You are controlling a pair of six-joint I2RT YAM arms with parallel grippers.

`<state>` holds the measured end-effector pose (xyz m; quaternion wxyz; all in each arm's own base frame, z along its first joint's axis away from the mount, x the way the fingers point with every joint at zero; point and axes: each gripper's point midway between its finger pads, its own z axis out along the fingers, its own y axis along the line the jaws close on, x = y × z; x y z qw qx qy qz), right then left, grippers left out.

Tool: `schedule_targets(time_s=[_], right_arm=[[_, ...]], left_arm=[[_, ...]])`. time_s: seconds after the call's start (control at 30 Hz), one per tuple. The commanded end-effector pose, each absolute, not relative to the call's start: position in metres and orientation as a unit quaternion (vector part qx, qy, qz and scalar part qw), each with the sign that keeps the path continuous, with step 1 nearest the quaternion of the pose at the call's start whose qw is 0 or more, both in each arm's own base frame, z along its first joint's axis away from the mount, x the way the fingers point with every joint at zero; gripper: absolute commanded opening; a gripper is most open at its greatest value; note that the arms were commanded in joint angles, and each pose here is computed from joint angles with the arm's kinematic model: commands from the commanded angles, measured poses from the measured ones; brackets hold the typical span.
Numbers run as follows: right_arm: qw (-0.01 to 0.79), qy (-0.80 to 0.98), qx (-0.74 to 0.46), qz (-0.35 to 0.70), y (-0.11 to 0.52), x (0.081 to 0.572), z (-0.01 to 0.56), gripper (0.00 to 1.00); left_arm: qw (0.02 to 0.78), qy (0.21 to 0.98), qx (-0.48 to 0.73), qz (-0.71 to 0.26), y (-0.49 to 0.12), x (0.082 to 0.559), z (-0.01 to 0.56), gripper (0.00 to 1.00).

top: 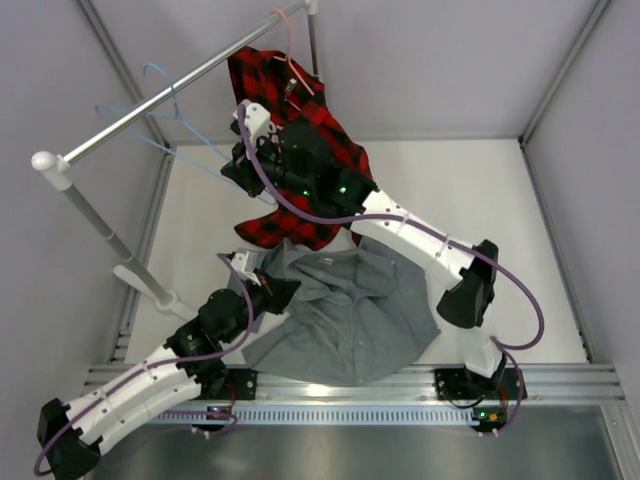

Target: Place the shirt on the hanger

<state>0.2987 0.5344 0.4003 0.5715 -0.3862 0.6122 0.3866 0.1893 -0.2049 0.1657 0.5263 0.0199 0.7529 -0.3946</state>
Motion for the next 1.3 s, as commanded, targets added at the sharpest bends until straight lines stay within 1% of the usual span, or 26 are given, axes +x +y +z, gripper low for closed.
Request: schedule_targets(time_s=[0.0, 0.13, 0.23, 0.3, 0.33, 0.37, 0.43, 0.47, 0.5, 0.53, 0.57, 0.6, 0.63, 0.67, 0.7, 0.73, 0.77, 0.83, 0.87, 0.9, 0.93, 1.0, 1.07, 1.17, 1.27], right_arm=[[0.622, 0.563, -0.356, 0.412, 0.499, 0.277, 0.48, 0.0], [0.612, 0.573, -0.374, 0.396, 0.48, 0.267, 0.472, 0.0], [0.595, 0.583, -0.408, 0.374, 0.467, 0.258, 0.45, 0.0], [0.597, 0.584, -0.41, 0.366, 0.452, 0.253, 0.453, 0.0], [0.589, 0.598, -0.412, 0.355, 0.447, 0.254, 0.439, 0.0], [0.595, 0.596, -0.409, 0.353, 0.435, 0.249, 0.447, 0.0], [0.578, 0.62, -0.412, 0.334, 0.42, 0.248, 0.423, 0.0], [0.587, 0.619, -0.404, 0.331, 0.401, 0.242, 0.434, 0.0], [0.586, 0.629, -0.399, 0.32, 0.389, 0.24, 0.429, 0.0], [0.569, 0.66, -0.395, 0.291, 0.375, 0.242, 0.398, 0.0], [0.584, 0.656, -0.378, 0.293, 0.349, 0.23, 0.413, 0.0], [0.583, 0.668, -0.367, 0.281, 0.335, 0.23, 0.404, 0.0], [0.562, 0.691, -0.368, 0.265, 0.32, 0.225, 0.373, 0.0], [0.576, 0.685, -0.351, 0.276, 0.296, 0.211, 0.385, 0.0], [0.57, 0.692, -0.35, 0.273, 0.284, 0.204, 0.375, 0.0], [0.552, 0.709, -0.353, 0.26, 0.272, 0.198, 0.348, 0.0], [0.55, 0.715, -0.334, 0.272, 0.251, 0.183, 0.348, 0.0], [0.537, 0.734, -0.319, 0.267, 0.222, 0.167, 0.322, 0.0], [0.534, 0.737, -0.315, 0.269, 0.214, 0.161, 0.315, 0.0], [0.52, 0.748, -0.316, 0.265, 0.208, 0.156, 0.296, 0.0], [0.524, 0.745, -0.305, 0.278, 0.199, 0.147, 0.297, 0.0], [0.5, 0.757, -0.313, 0.28, 0.19, 0.135, 0.278, 0.0], [0.488, 0.766, -0.308, 0.284, 0.18, 0.126, 0.271, 0.0], [0.483, 0.753, -0.316, 0.316, 0.18, 0.112, 0.28, 0.0], [0.475, 0.761, -0.307, 0.318, 0.176, 0.109, 0.28, 0.0]], left_arm=[[0.544, 0.737, 0.01, -0.402, -0.203, 0.192, 0.195, 0.0], [0.547, 0.74, -0.011, -0.391, -0.197, 0.196, 0.204, 0.0], [0.54, 0.748, -0.016, -0.385, -0.196, 0.196, 0.205, 0.0], [0.538, 0.751, -0.024, -0.381, -0.195, 0.198, 0.205, 0.0], [0.539, 0.752, -0.03, -0.378, -0.193, 0.199, 0.204, 0.0], [0.536, 0.754, -0.041, -0.378, -0.192, 0.2, 0.204, 0.0], [0.534, 0.761, -0.053, -0.366, -0.189, 0.203, 0.201, 0.0], [0.532, 0.762, -0.061, -0.365, -0.188, 0.204, 0.201, 0.0], [0.531, 0.765, -0.065, -0.359, -0.186, 0.205, 0.199, 0.0], [0.53, 0.769, -0.071, -0.349, -0.184, 0.206, 0.196, 0.0], [0.531, 0.769, -0.077, -0.348, -0.182, 0.207, 0.198, 0.0], [0.531, 0.77, -0.08, -0.344, -0.181, 0.208, 0.198, 0.0], [0.531, 0.773, -0.081, -0.337, -0.18, 0.209, 0.196, 0.0], [0.535, 0.771, -0.085, -0.333, -0.179, 0.211, 0.2, 0.0], [0.536, 0.772, -0.088, -0.329, -0.178, 0.213, 0.2, 0.0], [0.536, 0.776, -0.089, -0.322, -0.178, 0.215, 0.198, 0.0], [0.539, 0.774, -0.093, -0.318, -0.177, 0.218, 0.202, 0.0], [0.536, 0.781, -0.091, -0.308, -0.18, 0.222, 0.199, 0.0], [0.538, 0.78, -0.092, -0.307, -0.181, 0.224, 0.203, 0.0], [0.537, 0.782, -0.093, -0.302, -0.182, 0.226, 0.203, 0.0], [0.535, 0.784, -0.095, -0.3, -0.184, 0.228, 0.203, 0.0], [0.53, 0.79, -0.1, -0.292, -0.187, 0.233, 0.2, 0.0], [0.527, 0.795, -0.104, -0.284, -0.19, 0.238, 0.195, 0.0], [0.524, 0.799, -0.108, -0.276, -0.194, 0.246, 0.196, 0.0], [0.525, 0.799, -0.111, -0.273, -0.197, 0.253, 0.203, 0.0]])
